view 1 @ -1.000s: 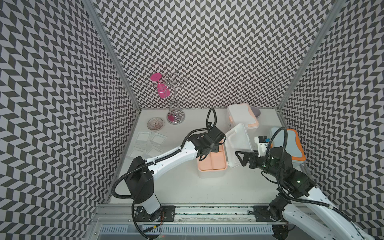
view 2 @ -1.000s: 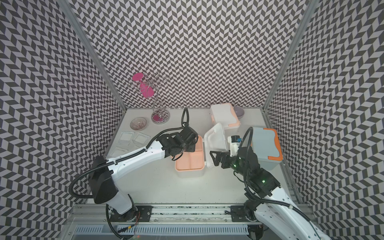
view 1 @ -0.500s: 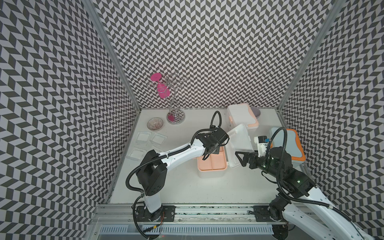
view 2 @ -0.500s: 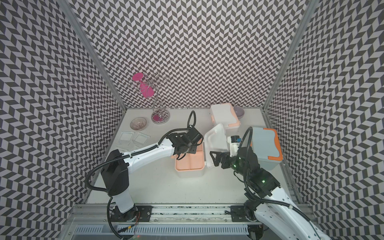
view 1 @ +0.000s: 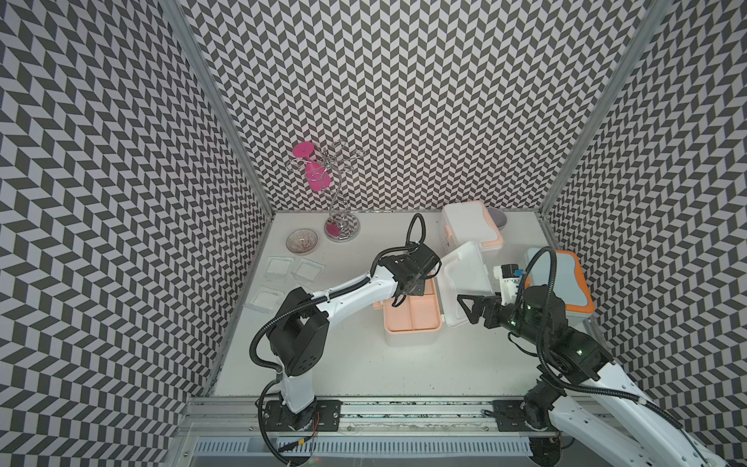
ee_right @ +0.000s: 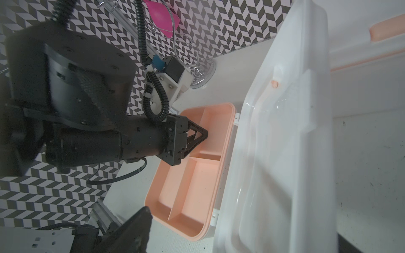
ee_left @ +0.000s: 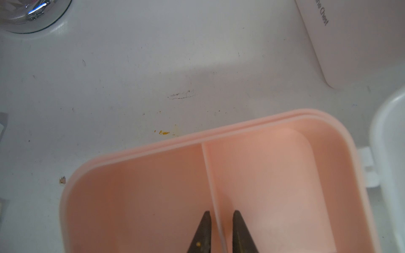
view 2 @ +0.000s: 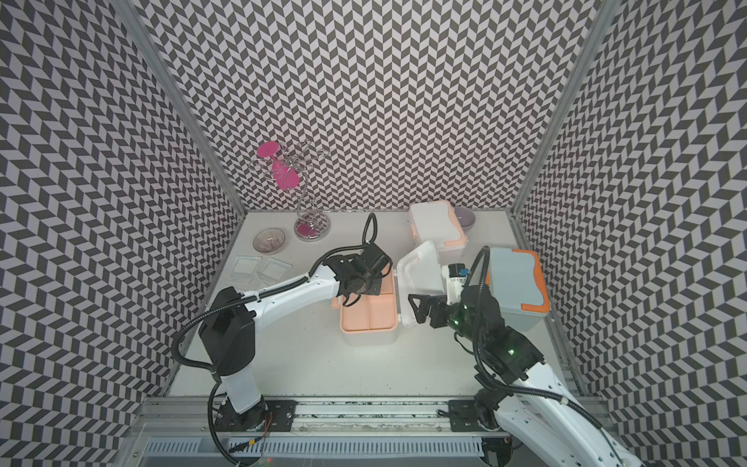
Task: Open first aid kits and take out gauze
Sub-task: Pick up the compartment layer from the first aid kit.
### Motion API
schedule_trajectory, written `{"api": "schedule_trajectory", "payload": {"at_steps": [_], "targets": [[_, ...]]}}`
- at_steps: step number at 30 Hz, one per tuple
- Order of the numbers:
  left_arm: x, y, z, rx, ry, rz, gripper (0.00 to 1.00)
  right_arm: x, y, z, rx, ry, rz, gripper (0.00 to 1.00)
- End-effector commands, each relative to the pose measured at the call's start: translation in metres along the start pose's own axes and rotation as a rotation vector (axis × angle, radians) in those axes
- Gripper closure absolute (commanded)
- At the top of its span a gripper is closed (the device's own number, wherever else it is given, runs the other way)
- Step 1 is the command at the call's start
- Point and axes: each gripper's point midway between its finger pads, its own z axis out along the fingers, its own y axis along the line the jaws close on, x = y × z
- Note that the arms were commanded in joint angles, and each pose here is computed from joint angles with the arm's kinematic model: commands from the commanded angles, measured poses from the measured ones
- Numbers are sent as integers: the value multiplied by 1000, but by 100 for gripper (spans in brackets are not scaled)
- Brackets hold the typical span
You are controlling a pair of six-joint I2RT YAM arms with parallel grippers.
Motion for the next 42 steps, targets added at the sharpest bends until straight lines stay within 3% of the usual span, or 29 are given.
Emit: {"api": "schedule_trajectory", "payload": {"at_steps": [1,8,21,28,33,36,42], "targets": [[-9,-4,0,31,-11,-19,86,-7,3,1,-15,-33,-7,1],[-21,-8,-7,84,-29,-52,99,-6,4,2,-23,-26,0,1],[-47,-7,-59,196,-136,-103,100,-4,3,2,-22,-27,6,1],[-74,18,-119,286,-259,-142,100,-5,1,0,-14,-35,11,1],[-91,70,-167,314,-360,-198,100,-6,0,-2,-6,-39,13,1],[-92,120,-191,287,-421,-264,100,-5,-2,-2,0,-41,15,0],[-70,236,-235,128,-573,-448,100,-2,-7,-3,15,-49,21,0]]}}
